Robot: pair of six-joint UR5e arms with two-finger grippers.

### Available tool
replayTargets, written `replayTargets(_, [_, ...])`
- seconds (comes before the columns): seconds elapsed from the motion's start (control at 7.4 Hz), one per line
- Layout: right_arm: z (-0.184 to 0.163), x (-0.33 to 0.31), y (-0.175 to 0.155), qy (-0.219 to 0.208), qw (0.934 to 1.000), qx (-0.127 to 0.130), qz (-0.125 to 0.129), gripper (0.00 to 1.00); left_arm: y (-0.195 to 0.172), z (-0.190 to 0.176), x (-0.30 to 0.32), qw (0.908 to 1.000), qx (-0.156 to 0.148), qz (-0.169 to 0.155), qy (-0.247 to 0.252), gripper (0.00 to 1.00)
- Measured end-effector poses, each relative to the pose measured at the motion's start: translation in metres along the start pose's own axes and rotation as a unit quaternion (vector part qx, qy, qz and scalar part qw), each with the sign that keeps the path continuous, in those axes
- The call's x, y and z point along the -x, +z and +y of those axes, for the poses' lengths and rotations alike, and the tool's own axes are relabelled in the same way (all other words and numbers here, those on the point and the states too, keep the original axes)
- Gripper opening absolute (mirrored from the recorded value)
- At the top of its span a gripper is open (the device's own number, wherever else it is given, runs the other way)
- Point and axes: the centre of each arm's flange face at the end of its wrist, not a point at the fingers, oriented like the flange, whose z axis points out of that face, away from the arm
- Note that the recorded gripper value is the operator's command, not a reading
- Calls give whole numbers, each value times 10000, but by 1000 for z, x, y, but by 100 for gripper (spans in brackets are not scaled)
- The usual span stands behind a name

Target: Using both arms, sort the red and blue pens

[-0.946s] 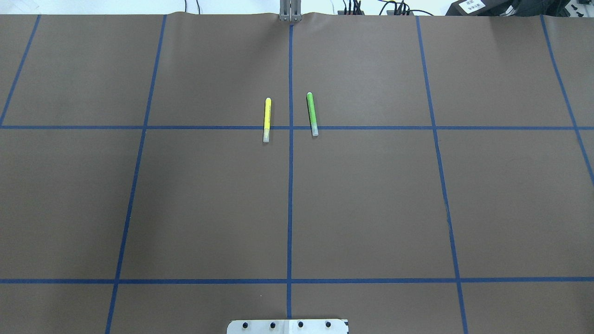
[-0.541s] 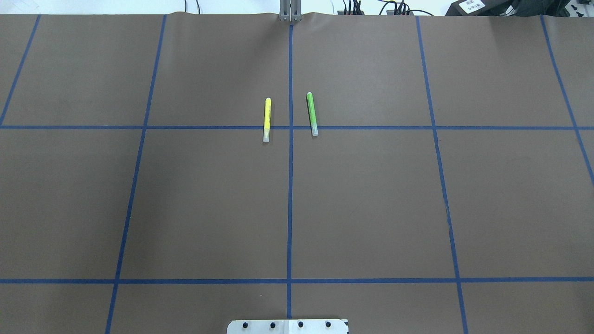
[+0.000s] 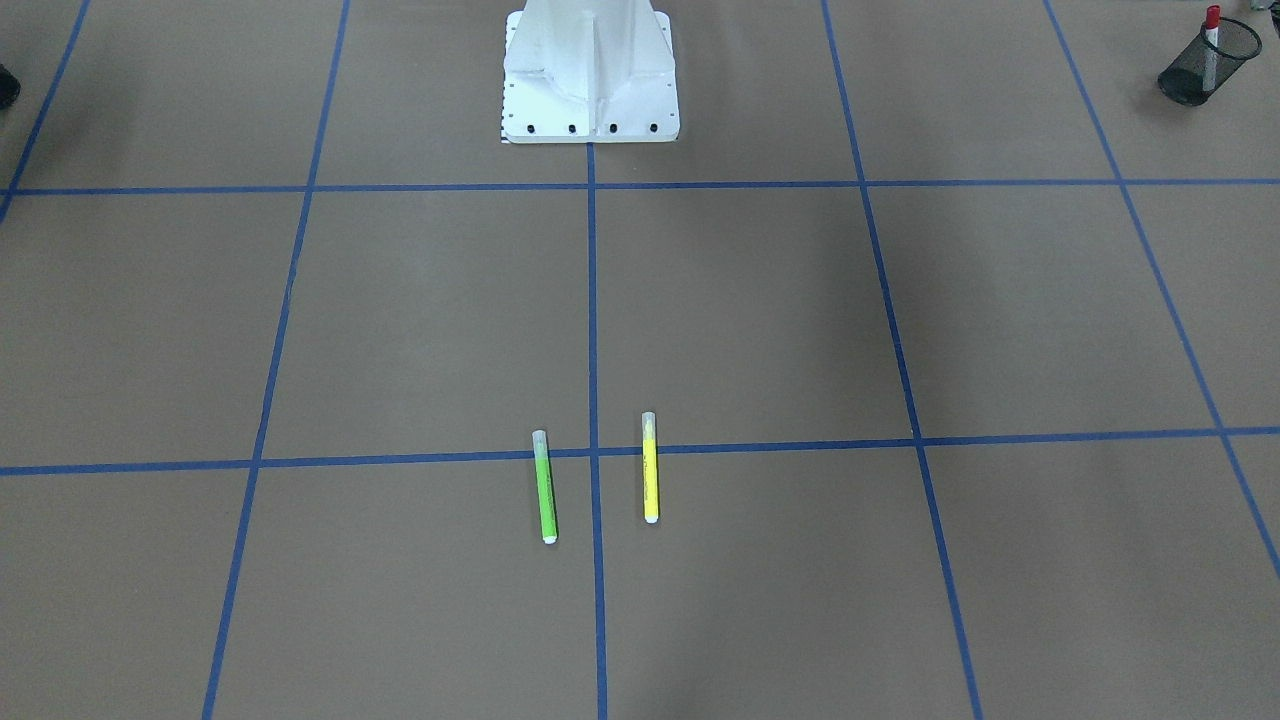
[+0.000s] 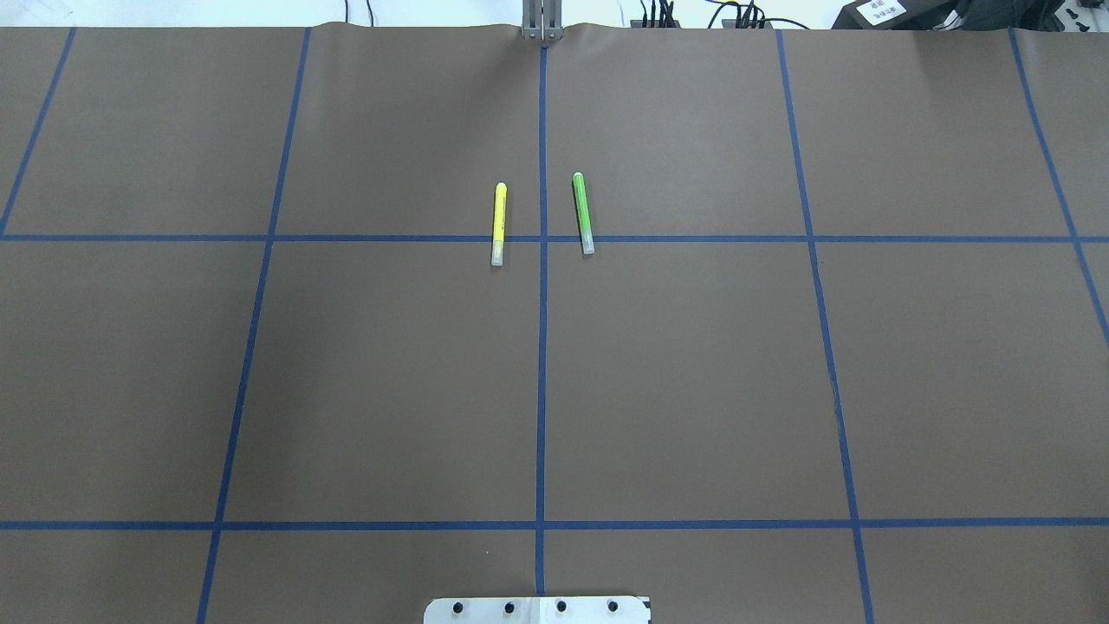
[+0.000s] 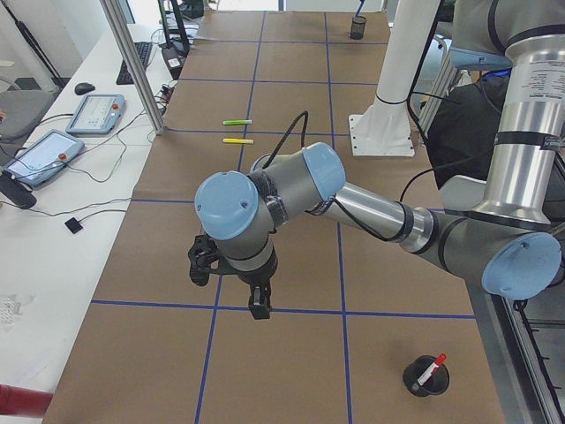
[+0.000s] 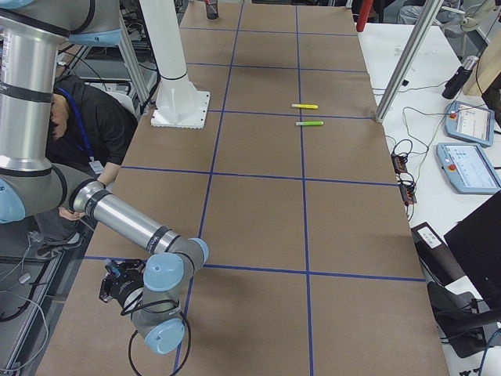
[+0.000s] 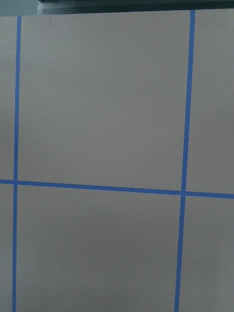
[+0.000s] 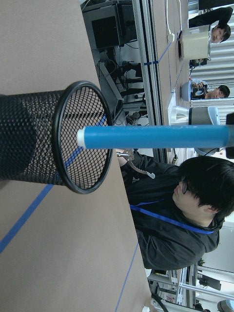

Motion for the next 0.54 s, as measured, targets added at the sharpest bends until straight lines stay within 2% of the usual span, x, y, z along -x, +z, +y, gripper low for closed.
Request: replayTargets(0.54, [-5, -14, 13, 118, 9997, 128, -159, 0, 0, 1, -1, 10000, 3, 2, -9, 100])
